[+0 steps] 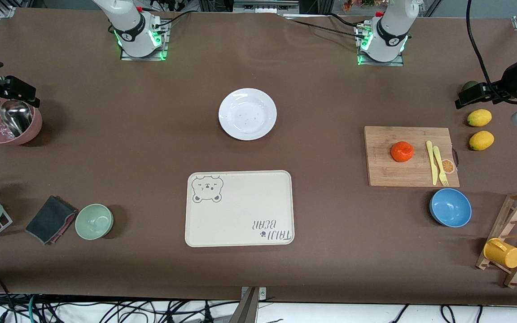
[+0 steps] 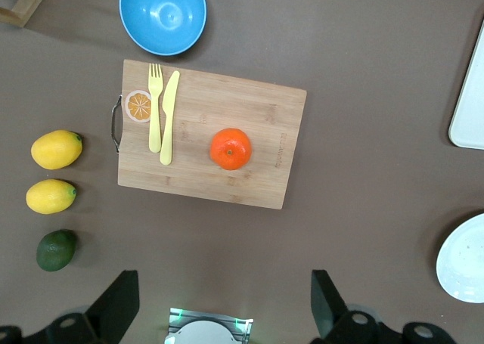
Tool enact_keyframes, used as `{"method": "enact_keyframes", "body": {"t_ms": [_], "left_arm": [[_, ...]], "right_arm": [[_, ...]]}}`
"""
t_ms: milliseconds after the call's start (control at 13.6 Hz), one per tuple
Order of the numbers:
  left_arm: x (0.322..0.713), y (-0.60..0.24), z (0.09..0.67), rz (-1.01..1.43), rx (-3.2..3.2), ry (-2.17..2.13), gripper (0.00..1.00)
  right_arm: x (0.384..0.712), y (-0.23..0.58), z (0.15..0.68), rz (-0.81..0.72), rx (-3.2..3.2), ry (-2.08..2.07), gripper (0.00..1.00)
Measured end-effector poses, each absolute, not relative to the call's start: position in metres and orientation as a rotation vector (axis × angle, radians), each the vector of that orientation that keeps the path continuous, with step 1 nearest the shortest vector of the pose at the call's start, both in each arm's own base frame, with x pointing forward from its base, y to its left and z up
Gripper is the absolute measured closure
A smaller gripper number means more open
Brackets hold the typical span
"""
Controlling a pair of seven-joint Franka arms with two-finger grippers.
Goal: Place orange and plate with both arms
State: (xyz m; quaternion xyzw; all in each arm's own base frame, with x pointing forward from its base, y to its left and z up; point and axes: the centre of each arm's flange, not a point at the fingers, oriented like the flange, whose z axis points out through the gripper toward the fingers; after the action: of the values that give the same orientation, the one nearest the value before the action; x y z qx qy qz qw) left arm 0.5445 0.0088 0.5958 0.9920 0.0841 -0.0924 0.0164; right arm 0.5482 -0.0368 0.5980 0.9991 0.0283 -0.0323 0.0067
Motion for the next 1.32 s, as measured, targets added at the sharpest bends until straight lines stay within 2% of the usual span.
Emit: {"method": "enact_keyframes", "body": {"t_ms": [1325], "left_arm": [[0.548, -0.003, 0.578, -0.371, 3.081, 0.226, 0.0]], "right_arm": [[0.548, -0.036, 0.598, -0.101, 3.125, 0.092, 0.0]]}}
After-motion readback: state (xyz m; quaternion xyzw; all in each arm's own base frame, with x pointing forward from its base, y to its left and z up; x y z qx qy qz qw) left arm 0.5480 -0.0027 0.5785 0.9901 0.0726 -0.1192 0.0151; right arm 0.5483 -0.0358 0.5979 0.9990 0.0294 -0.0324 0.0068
